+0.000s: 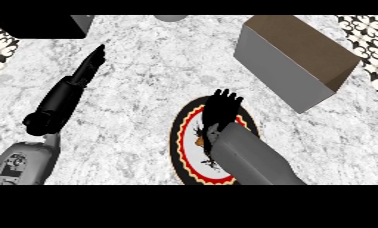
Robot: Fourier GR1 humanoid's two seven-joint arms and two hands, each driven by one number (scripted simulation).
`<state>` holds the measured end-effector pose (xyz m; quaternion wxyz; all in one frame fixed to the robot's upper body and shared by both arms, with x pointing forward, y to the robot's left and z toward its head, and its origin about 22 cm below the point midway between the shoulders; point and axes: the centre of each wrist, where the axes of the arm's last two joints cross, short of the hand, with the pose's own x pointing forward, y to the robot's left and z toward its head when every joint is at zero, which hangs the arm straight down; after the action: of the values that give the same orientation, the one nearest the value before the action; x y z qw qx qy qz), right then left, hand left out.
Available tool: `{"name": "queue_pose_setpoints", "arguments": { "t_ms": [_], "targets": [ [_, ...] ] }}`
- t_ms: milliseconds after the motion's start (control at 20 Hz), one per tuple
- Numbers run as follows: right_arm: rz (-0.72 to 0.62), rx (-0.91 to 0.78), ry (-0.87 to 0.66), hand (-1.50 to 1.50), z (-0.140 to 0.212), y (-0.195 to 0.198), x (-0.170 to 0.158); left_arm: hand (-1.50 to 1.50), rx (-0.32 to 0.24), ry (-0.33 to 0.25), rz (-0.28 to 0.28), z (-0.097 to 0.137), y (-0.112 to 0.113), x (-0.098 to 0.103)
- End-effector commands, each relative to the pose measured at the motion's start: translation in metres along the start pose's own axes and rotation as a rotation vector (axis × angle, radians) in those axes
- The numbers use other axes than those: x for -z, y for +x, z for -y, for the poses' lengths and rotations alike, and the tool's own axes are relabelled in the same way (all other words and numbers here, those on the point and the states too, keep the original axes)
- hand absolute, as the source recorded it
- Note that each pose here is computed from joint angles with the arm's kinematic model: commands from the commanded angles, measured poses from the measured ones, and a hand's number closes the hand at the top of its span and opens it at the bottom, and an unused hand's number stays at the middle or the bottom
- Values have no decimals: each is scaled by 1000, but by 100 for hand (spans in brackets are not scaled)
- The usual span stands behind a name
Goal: Pick the croissant from the plate and place it in the cardboard box
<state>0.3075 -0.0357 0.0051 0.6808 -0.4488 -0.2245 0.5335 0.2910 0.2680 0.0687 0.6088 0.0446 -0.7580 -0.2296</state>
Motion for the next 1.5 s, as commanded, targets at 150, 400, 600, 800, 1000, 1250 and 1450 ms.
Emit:
{"name": "queue_pose_setpoints", "arguments": {
  "t_ms": [150,400,600,800,1000,1250,1450],
  "targets": [
    [-85,-61,-14,150,-18,8,-11,0,3,-9,-6,1,3,21],
    [-33,-92,-135,150,-13,-2,4,0,17,9,0,-6,11,-5],
    [-17,-137,-182,150,-16,8,6,0,-12,4,5,-6,9,13],
    [280,-66,-237,150,16,20,-9,0,-22,-11,18,-4,6,14],
    [706,88,-321,150,50,27,-26,0,-4,-66,29,7,3,10],
    [873,116,-500,150,66,33,-19,0,0,-26,10,8,7,21],
    [885,41,-617,150,106,45,-33,0,-1,-7,4,3,-2,18]
  ]
}}
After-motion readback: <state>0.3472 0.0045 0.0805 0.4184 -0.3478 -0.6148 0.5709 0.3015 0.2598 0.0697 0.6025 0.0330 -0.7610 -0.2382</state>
